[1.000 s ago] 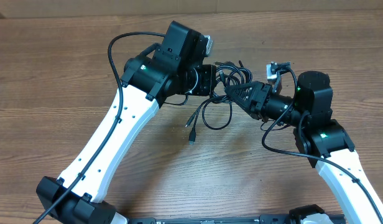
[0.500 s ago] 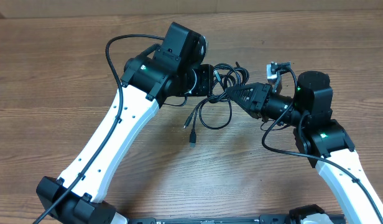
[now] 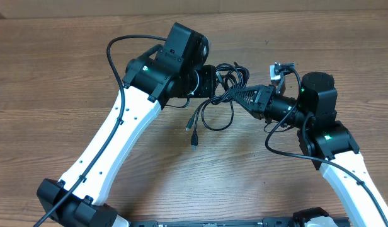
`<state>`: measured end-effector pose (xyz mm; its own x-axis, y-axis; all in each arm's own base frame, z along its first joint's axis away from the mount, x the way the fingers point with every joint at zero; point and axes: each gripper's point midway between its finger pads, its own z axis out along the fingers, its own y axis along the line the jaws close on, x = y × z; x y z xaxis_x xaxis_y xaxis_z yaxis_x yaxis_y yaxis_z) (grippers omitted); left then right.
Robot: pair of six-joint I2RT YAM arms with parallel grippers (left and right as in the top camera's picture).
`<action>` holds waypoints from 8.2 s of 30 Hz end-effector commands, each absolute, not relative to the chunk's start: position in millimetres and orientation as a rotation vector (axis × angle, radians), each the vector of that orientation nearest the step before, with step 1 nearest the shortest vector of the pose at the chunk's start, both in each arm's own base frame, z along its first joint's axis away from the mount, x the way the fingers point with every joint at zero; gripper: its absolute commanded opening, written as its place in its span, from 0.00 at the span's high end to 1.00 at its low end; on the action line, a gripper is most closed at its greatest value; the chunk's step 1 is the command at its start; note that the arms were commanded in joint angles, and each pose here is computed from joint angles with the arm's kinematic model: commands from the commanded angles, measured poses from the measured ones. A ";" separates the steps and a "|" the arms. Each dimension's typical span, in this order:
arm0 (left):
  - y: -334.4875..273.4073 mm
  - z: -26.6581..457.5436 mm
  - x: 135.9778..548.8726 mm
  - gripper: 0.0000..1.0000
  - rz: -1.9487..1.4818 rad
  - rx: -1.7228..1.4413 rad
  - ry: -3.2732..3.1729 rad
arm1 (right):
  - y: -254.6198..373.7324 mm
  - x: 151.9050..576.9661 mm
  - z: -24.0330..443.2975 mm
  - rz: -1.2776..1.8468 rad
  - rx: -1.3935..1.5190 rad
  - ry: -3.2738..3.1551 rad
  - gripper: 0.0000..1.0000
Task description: Untangle cables
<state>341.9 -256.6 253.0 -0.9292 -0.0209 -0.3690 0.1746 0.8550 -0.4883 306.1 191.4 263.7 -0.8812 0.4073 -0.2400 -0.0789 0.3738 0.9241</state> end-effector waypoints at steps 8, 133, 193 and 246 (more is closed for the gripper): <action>-249.2 254.0 344.6 0.96 -0.701 0.079 2.658 | 191.0 308.7 274.9 1.510 0.253 2.177 0.96; -202.5 276.6 385.8 0.96 -0.499 1.132 2.097 | 205.0 297.5 278.0 1.357 -0.281 2.053 0.12; -207.8 274.2 375.6 0.96 -0.506 1.254 2.038 | 209.0 308.4 251.1 1.355 -0.295 2.115 0.13; -165.1 299.1 342.6 0.95 -1.186 0.805 2.198 | 201.2 321.2 246.9 1.375 -0.026 2.184 0.14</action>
